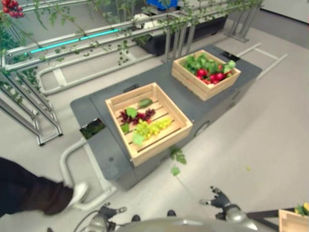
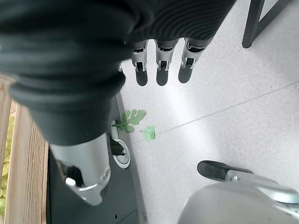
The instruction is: Pick up the fruits from the basket on one side to the basket on the other side
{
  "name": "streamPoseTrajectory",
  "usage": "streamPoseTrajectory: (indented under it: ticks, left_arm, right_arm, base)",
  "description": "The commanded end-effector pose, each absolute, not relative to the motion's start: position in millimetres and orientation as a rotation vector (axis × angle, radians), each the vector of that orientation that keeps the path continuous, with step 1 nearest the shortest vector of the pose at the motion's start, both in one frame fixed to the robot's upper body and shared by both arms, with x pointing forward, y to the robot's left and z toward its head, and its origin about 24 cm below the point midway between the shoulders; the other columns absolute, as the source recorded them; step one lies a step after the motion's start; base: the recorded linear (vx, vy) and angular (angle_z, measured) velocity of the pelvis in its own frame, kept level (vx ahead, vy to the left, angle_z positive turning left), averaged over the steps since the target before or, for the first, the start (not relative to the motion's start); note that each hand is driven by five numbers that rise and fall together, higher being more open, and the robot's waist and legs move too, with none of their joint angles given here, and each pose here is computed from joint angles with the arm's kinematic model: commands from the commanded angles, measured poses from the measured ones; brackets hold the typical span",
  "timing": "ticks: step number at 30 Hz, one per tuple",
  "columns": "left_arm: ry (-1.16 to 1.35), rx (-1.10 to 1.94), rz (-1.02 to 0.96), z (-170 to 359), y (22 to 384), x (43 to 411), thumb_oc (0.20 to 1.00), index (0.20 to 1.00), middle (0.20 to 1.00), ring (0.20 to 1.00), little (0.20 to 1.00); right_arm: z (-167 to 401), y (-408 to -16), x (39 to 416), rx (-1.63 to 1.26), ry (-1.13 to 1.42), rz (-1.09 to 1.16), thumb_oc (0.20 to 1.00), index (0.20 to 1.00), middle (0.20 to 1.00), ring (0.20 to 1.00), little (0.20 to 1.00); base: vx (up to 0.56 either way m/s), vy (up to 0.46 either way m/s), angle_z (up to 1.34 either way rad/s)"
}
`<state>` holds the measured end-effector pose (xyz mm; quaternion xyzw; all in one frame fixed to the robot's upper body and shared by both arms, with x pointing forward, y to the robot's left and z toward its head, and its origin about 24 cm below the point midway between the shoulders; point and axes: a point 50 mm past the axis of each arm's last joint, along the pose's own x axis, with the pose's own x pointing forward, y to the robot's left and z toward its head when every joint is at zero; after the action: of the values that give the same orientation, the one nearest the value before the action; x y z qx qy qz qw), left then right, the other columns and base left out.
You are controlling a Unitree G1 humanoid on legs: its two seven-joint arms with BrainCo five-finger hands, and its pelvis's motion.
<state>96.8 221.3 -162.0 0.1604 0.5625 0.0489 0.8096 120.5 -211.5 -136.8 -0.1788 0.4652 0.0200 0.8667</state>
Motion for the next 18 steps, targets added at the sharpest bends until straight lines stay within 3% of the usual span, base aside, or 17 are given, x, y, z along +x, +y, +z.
streamPoseTrajectory:
  ticks: [1, 13, 14, 18]
  left_arm:
    - [1.211, 0.224, 0.103, -167, 191, 99, 1.0, 1.0, 1.0, 1.0, 1.0]
    - [1.193, 0.226, 0.118, -166, 190, 101, 1.0, 1.0, 1.0, 1.0, 1.0]
    - [1.193, 0.201, 0.111, -166, 186, 101, 1.0, 1.0, 1.0, 1.0, 1.0]
    - [1.172, 0.221, 0.092, -165, 186, 106, 1.0, 1.0, 1.0, 1.0, 1.0]
  right_arm:
    - [-130, -202, 128, -0.382, 0.907, 0.084, 1.0, 1.0, 1.0, 1.0, 1.0]
    - [-119, -196, 129, -0.353, 0.851, 0.104, 1.0, 1.0, 1.0, 1.0, 1.0]
    - [-138, -199, 113, -0.369, 0.97, 0.087, 1.0, 1.0, 1.0, 1.0, 1.0]
    - [-142, -200, 111, -0.374, 0.994, 0.086, 1.0, 1.0, 1.0, 1.0, 1.0]
  base:
    - [0.0, 0.0, 0.0]
    - [0.0, 0.001, -0.05]
    - [0.0, 0.0, 0.0]
    - [0.0, 0.0, 0.0]
